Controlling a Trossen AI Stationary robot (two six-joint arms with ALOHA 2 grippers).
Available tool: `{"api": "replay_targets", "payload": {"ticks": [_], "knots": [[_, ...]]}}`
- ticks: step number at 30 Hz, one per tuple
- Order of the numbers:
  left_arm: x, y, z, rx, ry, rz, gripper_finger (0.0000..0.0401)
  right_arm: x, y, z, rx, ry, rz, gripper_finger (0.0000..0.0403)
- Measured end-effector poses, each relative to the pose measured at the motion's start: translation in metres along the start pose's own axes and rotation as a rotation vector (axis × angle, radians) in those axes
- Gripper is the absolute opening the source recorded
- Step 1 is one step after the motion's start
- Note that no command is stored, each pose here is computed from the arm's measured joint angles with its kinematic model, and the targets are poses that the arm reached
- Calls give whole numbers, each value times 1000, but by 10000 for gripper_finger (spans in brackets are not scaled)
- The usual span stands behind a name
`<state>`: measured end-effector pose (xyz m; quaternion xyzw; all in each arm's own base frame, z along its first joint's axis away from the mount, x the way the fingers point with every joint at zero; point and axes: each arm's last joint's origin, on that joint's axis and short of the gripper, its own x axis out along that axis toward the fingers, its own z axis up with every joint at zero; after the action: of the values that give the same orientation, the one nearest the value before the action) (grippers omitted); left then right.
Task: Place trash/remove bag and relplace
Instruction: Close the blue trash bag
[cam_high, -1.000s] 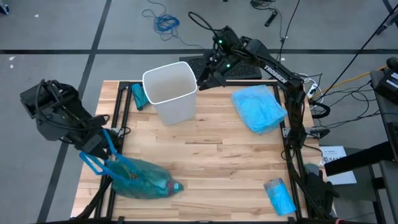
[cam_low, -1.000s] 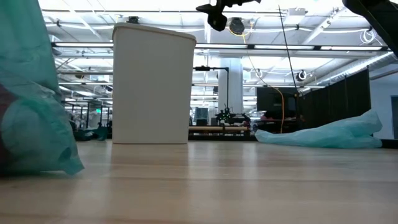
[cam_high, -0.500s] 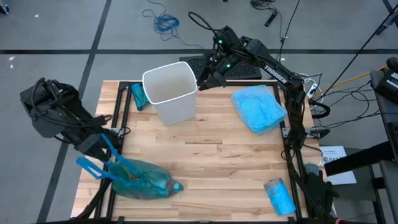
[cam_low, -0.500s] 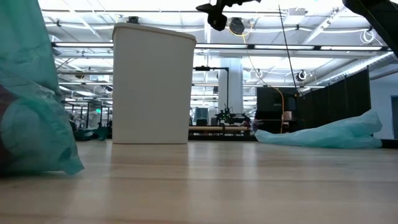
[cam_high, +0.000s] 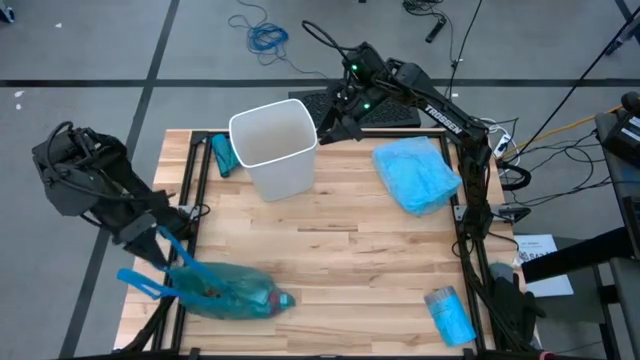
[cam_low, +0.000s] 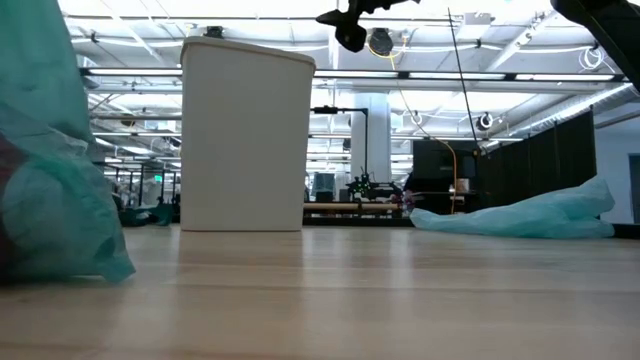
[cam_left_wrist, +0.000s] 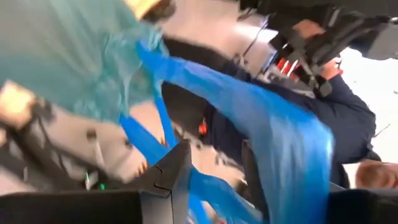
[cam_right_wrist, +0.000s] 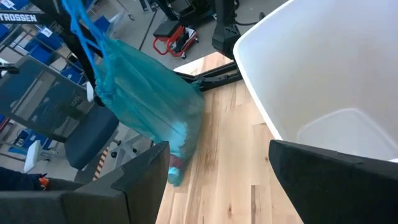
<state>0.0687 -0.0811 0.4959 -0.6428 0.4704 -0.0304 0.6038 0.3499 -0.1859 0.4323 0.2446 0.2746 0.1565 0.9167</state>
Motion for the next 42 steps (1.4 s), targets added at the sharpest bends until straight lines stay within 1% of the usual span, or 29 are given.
{"api": "replay_targets", "payload": {"ticks": [3, 7, 9, 12, 15, 19, 22, 25, 27, 30, 32, 38, 40, 42], "knots": [[-3, 3, -1, -91, 71, 31, 139, 0, 0, -1, 6, 4, -1, 270], [-11, 6, 0, -125, 81, 18, 139, 0, 0, -3, 18, 18, -1, 270], [-17, 8, 3, -96, 18, -26, 139, 0, 0, -4, 25, 25, -1, 270], [-26, 10, 8, 0, -118, -95, 139, 0, 0, -4, 26, 31, 1, 270], [-30, 10, 13, 97, -270, -141, 139, 0, 0, -4, 23, 31, 2, 270], [-34, 11, 16, 123, -360, -161, 139, 0, 0, -4, 23, 31, 3, 270], [-37, 13, 16, 62, -326, -174, 139, -1, -1, -4, 24, 30, 2, 270], [-37, 14, 12, -26, -201, -152, 139, -2, -1, -4, 19, 28, -2, 270], [-37, 14, 10, -57, -112, -132, 139, -2, -1, -4, 15, 28, -3, 270], [-43, 15, 9, -93, -42, -145, 139, -2, -1, -4, 13, 28, -3, 270], [-48, 16, 9, -113, -26, -183, 139, -2, -1, -4, 10, 28, -3, 270], [-64, 23, 12, -148, -9, -232, 139, -2, -1, -4, 10, 28, -4, 270], [-71, 26, 14, -139, -40, -262, 139, -2, -1, -4, 8, 28, -4, 270], [-78, 30, 18, -90, -117, -301, 139, -2, -2, -4, 3, 27, -11, 270]]}}
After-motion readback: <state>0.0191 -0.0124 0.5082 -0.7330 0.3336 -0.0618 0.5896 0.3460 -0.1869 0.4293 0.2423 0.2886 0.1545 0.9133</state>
